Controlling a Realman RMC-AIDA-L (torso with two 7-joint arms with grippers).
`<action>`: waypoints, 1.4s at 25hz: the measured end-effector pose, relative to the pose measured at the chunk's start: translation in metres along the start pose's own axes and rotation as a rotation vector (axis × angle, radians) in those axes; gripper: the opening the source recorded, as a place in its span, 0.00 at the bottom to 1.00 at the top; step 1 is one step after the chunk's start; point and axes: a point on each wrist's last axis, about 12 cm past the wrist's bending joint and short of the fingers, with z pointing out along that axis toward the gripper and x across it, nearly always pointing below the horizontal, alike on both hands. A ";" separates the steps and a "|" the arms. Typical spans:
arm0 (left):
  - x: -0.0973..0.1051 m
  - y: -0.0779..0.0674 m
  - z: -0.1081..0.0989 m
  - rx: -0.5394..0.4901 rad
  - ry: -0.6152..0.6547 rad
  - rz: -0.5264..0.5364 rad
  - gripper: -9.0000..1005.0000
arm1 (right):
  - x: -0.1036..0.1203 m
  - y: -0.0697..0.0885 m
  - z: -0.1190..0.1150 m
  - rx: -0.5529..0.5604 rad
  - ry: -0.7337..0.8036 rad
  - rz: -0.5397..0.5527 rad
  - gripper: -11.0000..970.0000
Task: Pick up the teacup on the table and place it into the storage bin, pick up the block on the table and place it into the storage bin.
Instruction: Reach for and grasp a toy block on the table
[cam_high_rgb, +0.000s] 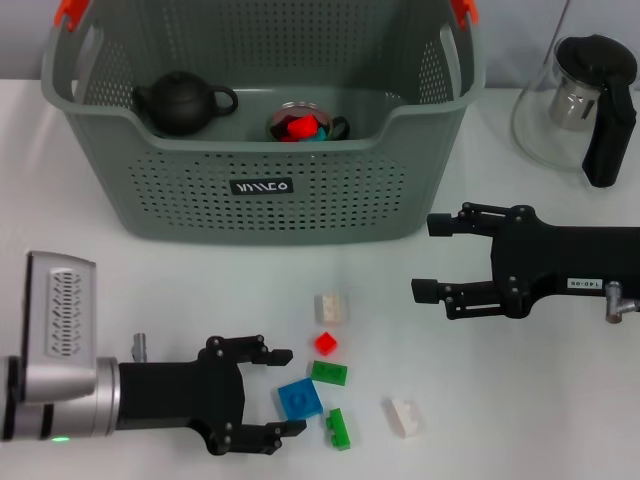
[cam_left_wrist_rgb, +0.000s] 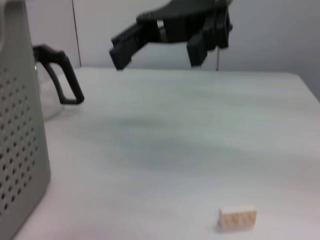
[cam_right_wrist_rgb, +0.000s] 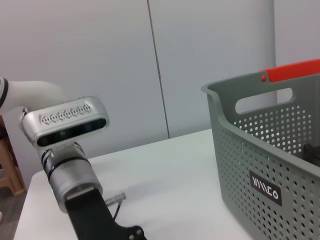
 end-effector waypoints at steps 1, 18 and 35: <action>0.000 0.000 0.001 -0.001 0.004 0.001 0.77 | 0.000 0.000 0.000 0.000 0.000 0.001 0.94; 0.005 0.007 0.012 -0.064 0.036 0.025 0.74 | 0.001 0.000 -0.001 0.004 0.001 0.003 0.94; 0.005 0.005 0.015 -0.047 0.033 0.020 0.68 | 0.002 0.001 -0.002 0.007 0.000 0.006 0.94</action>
